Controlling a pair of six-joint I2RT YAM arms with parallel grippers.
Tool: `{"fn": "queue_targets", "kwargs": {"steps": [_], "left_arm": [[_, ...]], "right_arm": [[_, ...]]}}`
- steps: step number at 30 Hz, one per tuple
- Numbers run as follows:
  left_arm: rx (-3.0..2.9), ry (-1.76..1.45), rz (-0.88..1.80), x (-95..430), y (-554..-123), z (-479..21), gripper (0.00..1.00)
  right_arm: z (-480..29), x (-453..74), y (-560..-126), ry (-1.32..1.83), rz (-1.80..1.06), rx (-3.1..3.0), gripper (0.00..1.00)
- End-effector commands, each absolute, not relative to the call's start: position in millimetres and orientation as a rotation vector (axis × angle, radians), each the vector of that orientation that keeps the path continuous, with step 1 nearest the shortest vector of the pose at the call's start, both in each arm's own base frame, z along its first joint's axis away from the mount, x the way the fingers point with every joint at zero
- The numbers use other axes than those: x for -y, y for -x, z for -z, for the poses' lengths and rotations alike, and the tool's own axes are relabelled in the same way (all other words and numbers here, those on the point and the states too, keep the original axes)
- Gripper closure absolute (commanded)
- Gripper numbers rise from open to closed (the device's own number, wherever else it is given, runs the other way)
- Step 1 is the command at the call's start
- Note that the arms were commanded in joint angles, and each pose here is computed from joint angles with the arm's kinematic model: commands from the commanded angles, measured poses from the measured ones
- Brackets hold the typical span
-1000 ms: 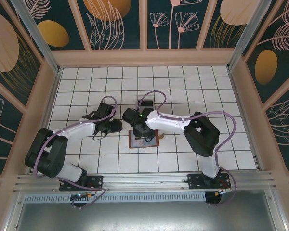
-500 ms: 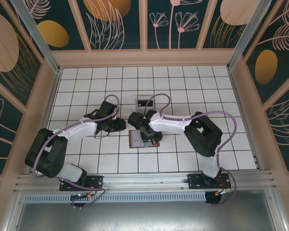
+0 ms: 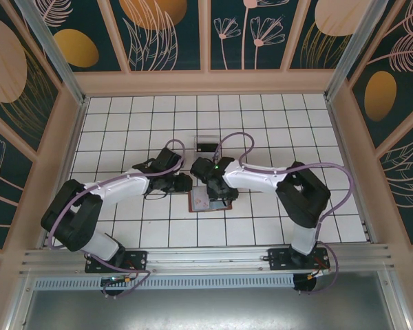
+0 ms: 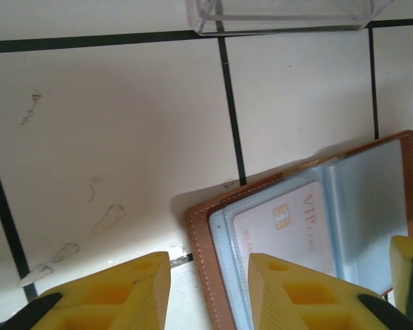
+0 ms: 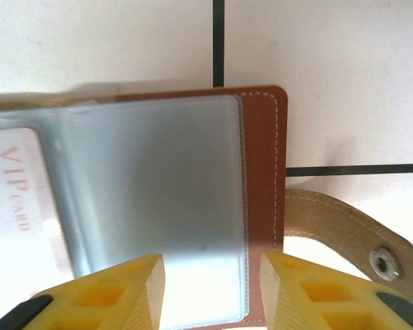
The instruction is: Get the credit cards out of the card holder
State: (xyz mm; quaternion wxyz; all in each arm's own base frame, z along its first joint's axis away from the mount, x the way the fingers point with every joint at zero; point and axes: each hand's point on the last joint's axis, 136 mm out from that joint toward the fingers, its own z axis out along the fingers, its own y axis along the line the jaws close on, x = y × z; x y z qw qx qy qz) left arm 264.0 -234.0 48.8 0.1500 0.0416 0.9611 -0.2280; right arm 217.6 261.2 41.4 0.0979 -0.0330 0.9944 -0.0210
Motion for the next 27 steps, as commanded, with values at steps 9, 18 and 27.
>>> {"fn": "queue_targets", "kwargs": {"steps": [9, 18, 27], "left_arm": [[-2.835, -0.153, 0.690, 261.2, -243.5, -38.9, 0.67], [-2.893, -0.158, 0.654, 261.3, -233.2, -21.1, 0.70], [-2.922, -0.157, 0.563, 248.1, -229.2, -10.8, 0.75]], "right_arm": [[-77.1, -276.8, -232.5, 0.039, -0.224, -2.880, 0.68], [-71.3, -307.2, -229.8, 0.024, -0.682, -2.897, 0.78], [-63.2, -326.1, -229.6, 0.064, -0.857, -2.907, 0.79]]}}
